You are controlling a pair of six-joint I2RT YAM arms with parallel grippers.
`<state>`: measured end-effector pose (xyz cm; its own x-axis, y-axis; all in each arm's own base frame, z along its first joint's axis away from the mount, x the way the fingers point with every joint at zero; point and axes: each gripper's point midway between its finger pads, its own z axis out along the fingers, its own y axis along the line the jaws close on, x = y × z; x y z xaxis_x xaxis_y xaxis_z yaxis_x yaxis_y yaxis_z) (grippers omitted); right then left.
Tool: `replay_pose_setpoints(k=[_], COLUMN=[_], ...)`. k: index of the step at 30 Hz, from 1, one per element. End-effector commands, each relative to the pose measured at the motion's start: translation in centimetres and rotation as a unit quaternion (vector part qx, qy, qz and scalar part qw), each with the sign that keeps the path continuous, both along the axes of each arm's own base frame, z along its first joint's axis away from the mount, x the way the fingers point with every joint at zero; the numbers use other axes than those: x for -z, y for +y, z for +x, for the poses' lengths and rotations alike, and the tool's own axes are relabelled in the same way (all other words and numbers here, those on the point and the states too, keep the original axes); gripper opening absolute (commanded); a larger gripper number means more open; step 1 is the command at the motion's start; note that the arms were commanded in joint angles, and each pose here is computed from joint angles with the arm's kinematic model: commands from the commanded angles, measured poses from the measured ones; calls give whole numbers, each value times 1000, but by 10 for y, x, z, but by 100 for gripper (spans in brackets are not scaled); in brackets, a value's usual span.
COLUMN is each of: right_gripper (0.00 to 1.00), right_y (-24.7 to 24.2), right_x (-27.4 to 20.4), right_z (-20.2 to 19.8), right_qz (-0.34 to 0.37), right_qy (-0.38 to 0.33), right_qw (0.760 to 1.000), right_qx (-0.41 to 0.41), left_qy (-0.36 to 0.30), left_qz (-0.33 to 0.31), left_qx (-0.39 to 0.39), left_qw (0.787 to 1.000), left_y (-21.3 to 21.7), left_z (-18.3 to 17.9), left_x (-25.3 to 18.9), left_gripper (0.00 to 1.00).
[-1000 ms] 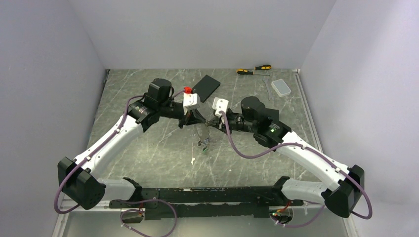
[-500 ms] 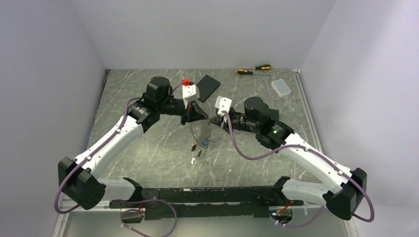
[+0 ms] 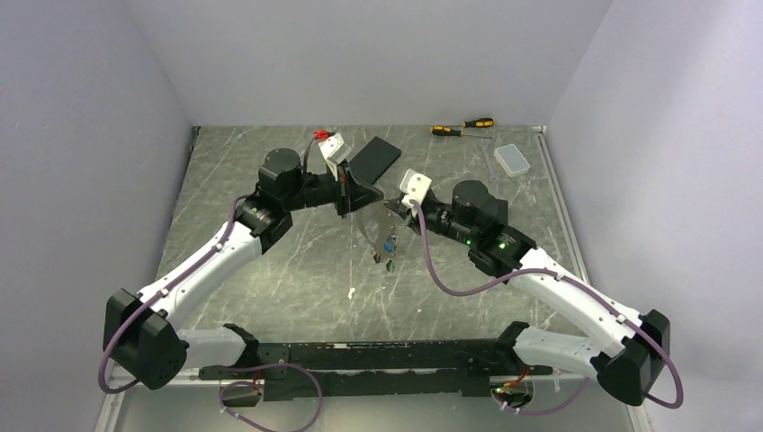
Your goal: Put the keys on the keyring
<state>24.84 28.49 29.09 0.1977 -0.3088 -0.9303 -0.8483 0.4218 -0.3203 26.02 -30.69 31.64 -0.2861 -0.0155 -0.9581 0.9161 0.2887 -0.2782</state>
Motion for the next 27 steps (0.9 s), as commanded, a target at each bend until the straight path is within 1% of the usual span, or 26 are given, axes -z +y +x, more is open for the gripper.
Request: replay_pose_setpoints(k=[1, 6, 9, 11, 17, 22, 23, 26, 27], right_gripper=[0, 0, 0, 0, 0, 0, 6, 30, 34], right_y=[9, 22, 31, 39, 55, 59, 57, 49, 45], right_x=[-23, -25, -26, -27, -16, -7, -5, -5, -7], right_z=[-3, -7, -12, -13, -9, -6, -5, -4, -5], right_qz=[44, 58, 64, 68, 59, 49, 47, 48, 50], right_qy=[-41, -70, -87, -90, -73, -57, -54, -49, -51], right_qw=[998, 994, 990, 988, 987, 989, 990, 993, 993], right_qx=[-17, -55, -88, -107, -129, -125, -119, -97, -91], left_qy=[-50, -33, -30, -31, -46, -54, -56, -71, -77], left_qz=[-105, -159, -184, -189, -203, -220, -222, -216, -215], left_qx=[-97, -138, -147, -145, -148, -144, -143, -138, -136], left_qw=[988, 977, 971, 971, 967, 963, 963, 964, 964], left_y=[12, 17, 18, 17, 21, 24, 24, 25, 26], left_z=[26, 38, 42, 43, 39, 33, 33, 28, 26], left_x=[-69, -75, -78, -80, -89, -98, -99, -102, -103], left_gripper=[0, 0, 0, 0, 0, 0, 0, 0, 0])
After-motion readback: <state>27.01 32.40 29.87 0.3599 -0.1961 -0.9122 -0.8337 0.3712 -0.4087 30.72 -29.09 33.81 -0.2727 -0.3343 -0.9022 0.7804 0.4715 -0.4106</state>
